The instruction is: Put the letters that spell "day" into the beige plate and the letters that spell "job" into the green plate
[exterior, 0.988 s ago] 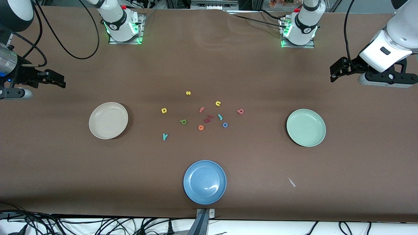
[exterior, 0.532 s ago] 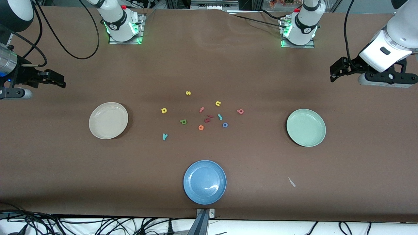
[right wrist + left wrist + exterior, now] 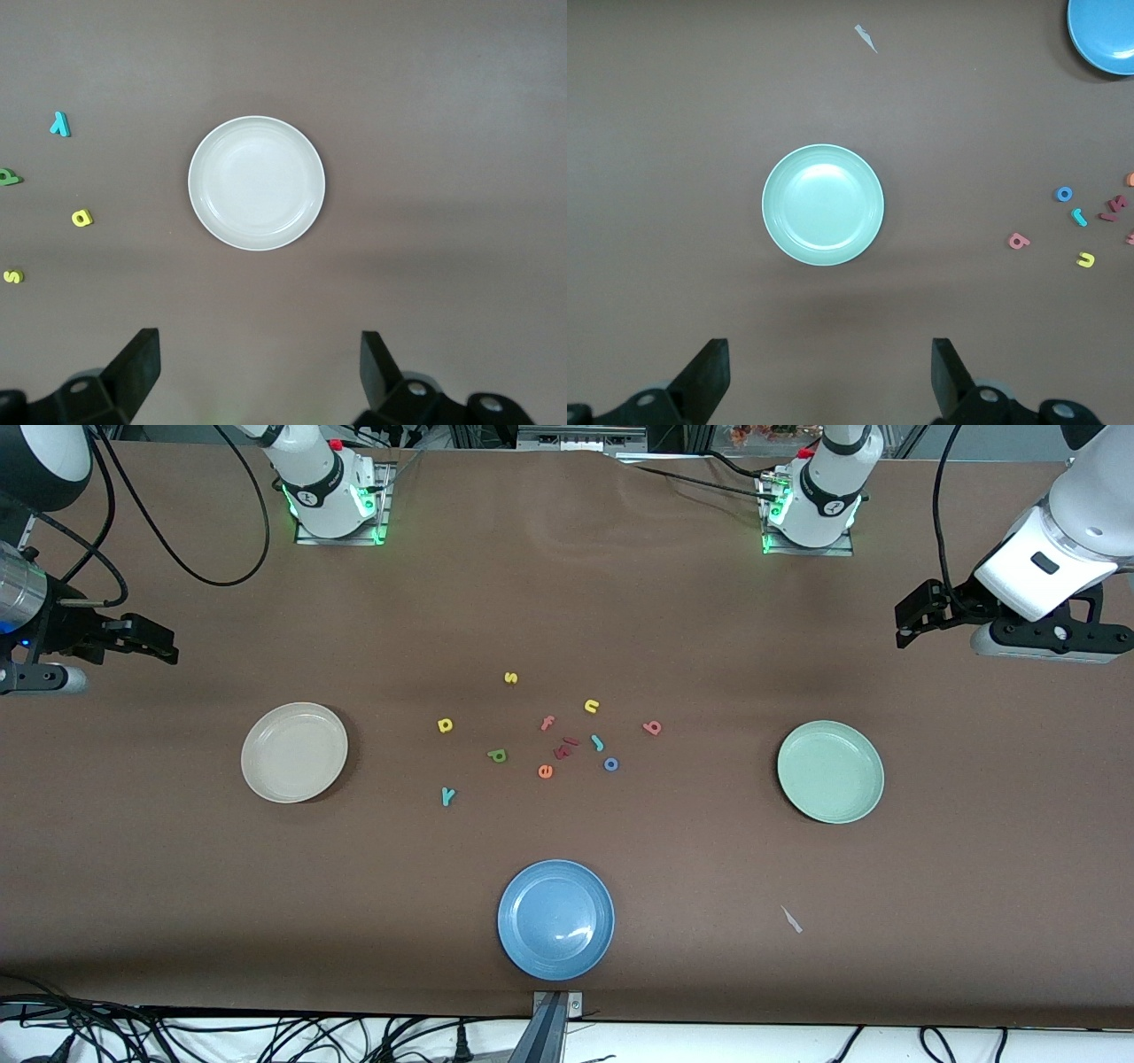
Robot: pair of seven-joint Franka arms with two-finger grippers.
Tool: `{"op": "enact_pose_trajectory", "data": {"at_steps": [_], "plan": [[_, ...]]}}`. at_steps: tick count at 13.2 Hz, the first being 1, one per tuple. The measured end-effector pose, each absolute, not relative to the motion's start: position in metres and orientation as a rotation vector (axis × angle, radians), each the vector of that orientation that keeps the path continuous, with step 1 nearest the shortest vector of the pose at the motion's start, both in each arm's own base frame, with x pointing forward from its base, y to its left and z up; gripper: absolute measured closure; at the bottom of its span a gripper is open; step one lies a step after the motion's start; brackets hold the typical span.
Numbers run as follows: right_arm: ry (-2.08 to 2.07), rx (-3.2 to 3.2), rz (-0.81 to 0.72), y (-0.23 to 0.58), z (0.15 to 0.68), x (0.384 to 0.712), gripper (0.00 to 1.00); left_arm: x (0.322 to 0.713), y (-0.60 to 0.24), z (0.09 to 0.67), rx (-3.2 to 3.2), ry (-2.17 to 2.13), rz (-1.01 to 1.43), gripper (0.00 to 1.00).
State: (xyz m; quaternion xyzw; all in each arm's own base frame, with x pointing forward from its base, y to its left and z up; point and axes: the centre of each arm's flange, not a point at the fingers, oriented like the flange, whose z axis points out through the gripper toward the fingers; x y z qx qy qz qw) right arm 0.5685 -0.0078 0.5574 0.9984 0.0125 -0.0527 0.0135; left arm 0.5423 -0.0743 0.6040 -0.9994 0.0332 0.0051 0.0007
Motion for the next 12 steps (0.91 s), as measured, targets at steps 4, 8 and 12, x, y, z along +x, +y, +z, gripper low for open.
{"op": "enact_pose_trajectory", "data": {"at_steps": [4,8,12], "plan": [[0.048,3.111,-0.166,-0.006,0.557,0.569,0.00,0.542,-0.074,0.604,-3.138,0.104,0.016,0.00],[0.137,3.112,-0.178,0.018,0.553,0.570,0.00,0.542,-0.074,0.604,-3.138,0.104,0.016,0.00],[0.288,3.096,-0.210,0.086,0.541,0.568,0.00,0.542,-0.075,0.604,-3.138,0.105,0.016,0.00]]}}
